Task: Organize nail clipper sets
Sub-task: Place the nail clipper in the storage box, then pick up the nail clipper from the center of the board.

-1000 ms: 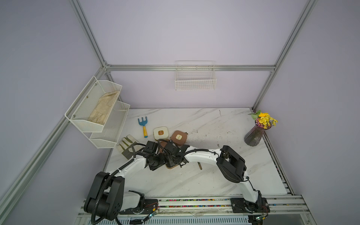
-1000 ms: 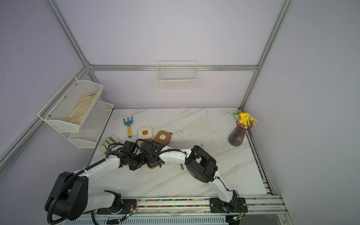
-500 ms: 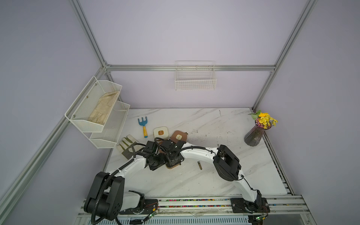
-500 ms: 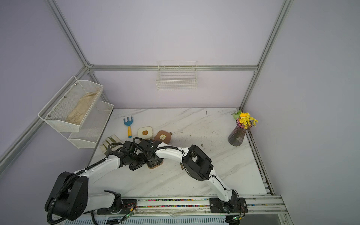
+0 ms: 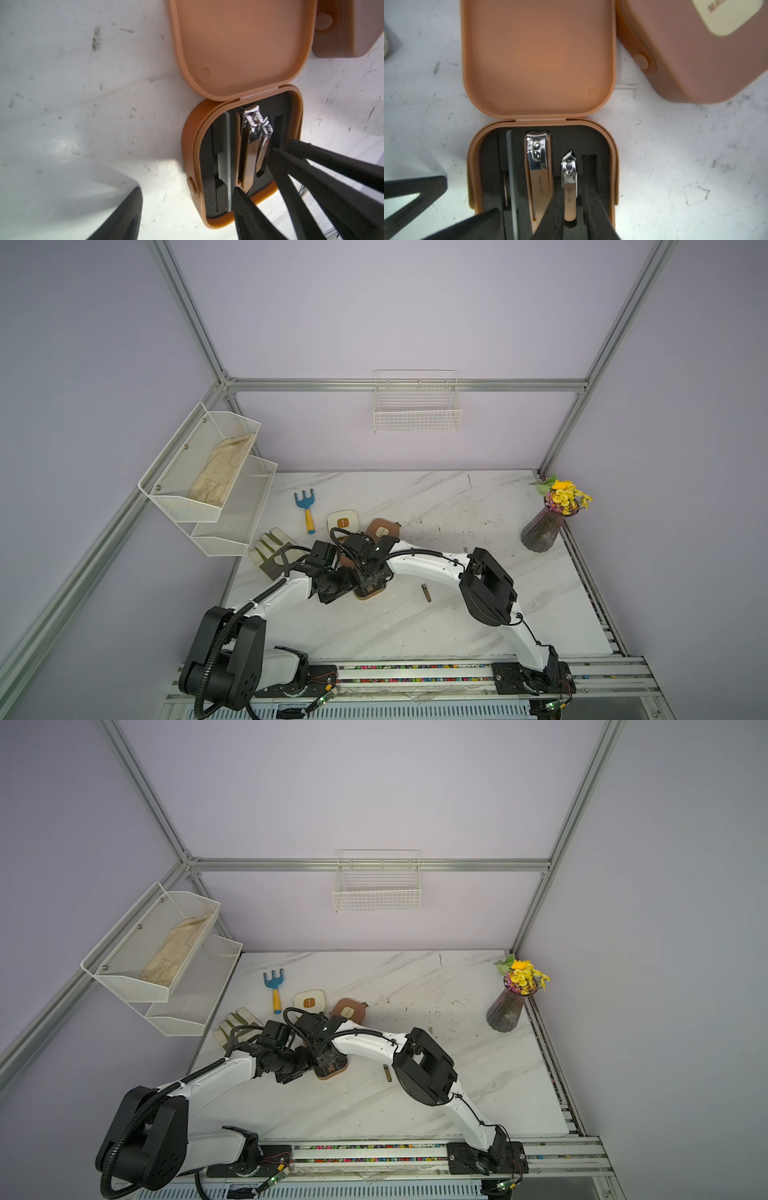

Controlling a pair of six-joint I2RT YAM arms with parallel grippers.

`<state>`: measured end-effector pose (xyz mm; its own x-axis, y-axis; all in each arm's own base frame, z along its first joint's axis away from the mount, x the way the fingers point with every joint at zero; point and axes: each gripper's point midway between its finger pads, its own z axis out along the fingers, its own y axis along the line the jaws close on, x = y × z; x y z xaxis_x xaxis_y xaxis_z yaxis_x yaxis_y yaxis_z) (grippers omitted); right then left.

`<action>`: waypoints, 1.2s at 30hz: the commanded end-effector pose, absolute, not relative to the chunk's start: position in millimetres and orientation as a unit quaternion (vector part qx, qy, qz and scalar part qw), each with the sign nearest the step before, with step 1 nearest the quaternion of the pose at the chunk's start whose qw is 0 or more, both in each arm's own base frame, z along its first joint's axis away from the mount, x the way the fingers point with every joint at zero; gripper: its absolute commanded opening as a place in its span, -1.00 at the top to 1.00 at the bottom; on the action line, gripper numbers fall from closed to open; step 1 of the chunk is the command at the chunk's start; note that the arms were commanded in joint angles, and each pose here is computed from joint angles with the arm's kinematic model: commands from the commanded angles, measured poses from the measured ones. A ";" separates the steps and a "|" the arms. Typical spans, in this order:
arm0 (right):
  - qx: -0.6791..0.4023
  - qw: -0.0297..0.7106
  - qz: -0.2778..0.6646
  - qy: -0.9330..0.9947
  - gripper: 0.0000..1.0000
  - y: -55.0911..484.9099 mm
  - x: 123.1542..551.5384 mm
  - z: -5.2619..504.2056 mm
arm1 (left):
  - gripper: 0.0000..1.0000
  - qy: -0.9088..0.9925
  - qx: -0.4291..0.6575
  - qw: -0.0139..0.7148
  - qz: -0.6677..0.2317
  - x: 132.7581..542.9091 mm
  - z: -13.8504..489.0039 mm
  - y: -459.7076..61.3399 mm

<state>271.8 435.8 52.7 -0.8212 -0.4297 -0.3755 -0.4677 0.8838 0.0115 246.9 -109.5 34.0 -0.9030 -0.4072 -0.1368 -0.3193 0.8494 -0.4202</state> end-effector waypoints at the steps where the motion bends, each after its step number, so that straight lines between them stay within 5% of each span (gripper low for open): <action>1: -0.221 0.202 0.075 0.951 0.62 435.7 273.5 77.1 | -0.36 0.957 -0.194 0.092 -0.195 238.0 26.4 -110.3; 11: -0.211 0.189 0.086 0.955 0.64 422.3 260.6 78.8 | -0.35 0.957 -0.195 0.093 -0.196 238.4 27.6 -111.3; 20: -0.176 0.193 0.030 0.965 0.20 341.5 241.5 109.3 | -0.39 0.955 -0.186 0.103 -0.207 241.1 38.5 -116.1; 36: -0.171 0.103 -0.010 0.980 -0.02 268.8 218.8 54.6 | -0.58 0.951 -0.181 0.132 -0.214 244.5 60.4 -118.1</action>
<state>219.7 275.6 66.9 -0.9126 -0.3354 -0.2340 -0.3360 0.9411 -0.0384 237.9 -114.5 47.7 -0.9077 -0.3917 -0.1507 -0.2952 0.8512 -0.4340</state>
